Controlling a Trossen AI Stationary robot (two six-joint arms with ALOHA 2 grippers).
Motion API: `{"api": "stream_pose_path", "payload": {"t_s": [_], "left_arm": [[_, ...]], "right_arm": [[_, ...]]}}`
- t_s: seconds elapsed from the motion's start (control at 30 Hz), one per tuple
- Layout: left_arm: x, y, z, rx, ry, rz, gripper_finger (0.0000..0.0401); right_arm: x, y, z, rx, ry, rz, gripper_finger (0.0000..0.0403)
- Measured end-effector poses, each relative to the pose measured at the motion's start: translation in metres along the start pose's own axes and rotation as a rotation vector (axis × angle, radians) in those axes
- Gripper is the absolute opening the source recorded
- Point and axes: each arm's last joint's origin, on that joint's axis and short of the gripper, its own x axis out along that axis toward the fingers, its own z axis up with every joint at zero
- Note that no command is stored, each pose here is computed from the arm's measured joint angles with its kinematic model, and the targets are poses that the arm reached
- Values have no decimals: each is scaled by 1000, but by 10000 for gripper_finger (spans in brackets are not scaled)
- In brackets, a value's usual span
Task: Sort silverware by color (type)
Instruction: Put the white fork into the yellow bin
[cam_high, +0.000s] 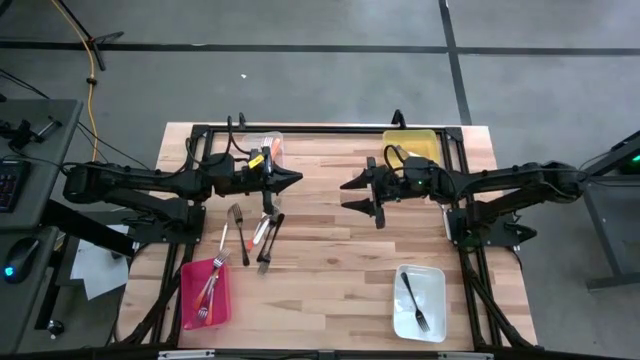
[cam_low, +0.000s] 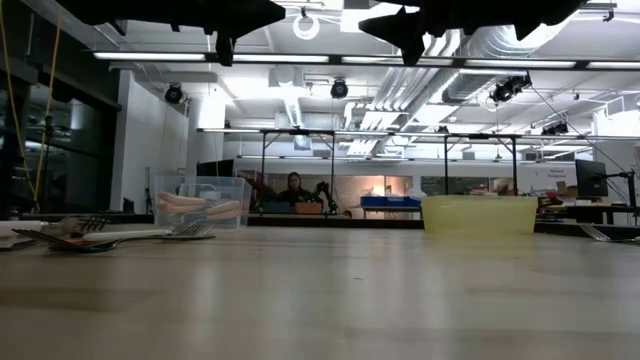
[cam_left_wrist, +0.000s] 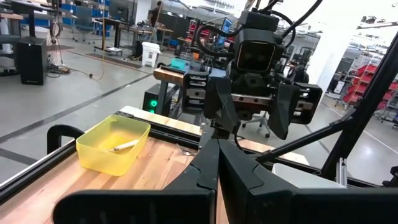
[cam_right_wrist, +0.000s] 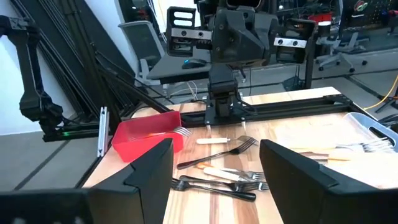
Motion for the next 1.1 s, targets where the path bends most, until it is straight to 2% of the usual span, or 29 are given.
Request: {"api": "stream_pose_path", "payload": {"t_s": [0.33, 0.53, 0.6, 0.93, 1.03, 1.1], "left_arm": [[0, 0, 0, 0, -1, 6, 0], [-1, 8, -7, -68, 44, 179, 10], [-2, 8, -9, -66, 70, 190, 25], [1, 1, 2, -82, 65, 53, 139], [1, -1, 7, -28, 65, -1, 161], [2, -2, 8, -11, 63, -15, 168]], "right_arm": [[0, 0, 0, 2, 0, 0, 224], [0, 0, 0, 2, -2, -15, 224], [0, 0, 0, 3, -2, -15, 224], [0, 0, 0, 12, -2, -14, 223], [0, 0, 0, 9, -1, -14, 199], [0, 0, 0, 13, -1, -14, 162]]}}
